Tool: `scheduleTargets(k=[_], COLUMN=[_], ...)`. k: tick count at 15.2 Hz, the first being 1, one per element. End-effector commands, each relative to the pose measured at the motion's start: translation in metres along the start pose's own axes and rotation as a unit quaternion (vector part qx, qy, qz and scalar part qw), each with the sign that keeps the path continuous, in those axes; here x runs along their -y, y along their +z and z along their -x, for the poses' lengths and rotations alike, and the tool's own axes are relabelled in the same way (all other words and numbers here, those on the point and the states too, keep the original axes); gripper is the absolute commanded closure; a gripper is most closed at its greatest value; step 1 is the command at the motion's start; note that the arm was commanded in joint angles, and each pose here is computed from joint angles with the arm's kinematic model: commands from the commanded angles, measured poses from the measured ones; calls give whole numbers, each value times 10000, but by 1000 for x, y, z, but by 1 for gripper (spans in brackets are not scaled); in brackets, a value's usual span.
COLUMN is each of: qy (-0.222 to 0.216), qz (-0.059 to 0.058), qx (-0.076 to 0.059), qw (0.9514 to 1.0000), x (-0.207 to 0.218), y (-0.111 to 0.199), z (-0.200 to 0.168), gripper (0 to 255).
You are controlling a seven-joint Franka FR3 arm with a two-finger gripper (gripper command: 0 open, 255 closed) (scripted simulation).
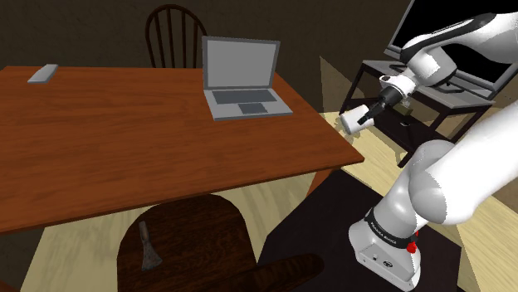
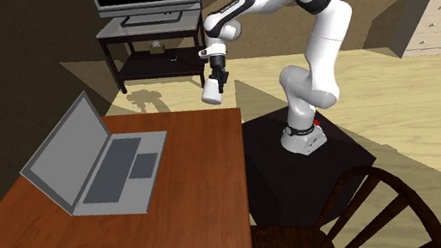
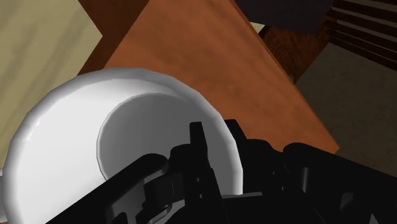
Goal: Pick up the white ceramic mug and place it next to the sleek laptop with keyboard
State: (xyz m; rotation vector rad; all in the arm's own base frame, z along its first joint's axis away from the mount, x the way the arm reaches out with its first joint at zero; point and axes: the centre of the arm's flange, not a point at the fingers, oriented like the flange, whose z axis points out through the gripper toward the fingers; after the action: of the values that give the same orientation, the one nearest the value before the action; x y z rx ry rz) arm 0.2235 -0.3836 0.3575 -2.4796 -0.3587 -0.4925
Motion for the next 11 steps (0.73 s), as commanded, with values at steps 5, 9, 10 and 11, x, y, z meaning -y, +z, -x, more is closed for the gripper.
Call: scheduleTargets(k=[5,9,10,11], qy=[2,2,2,2], qz=[4,4,4,4], qx=[1,1,1,1], qw=[10000,10000,10000,10000], x=[16,26,29,32], y=[-24,-40,-44,-49], z=[-14,-23,-25,-27], gripper=[255,255,255,255])
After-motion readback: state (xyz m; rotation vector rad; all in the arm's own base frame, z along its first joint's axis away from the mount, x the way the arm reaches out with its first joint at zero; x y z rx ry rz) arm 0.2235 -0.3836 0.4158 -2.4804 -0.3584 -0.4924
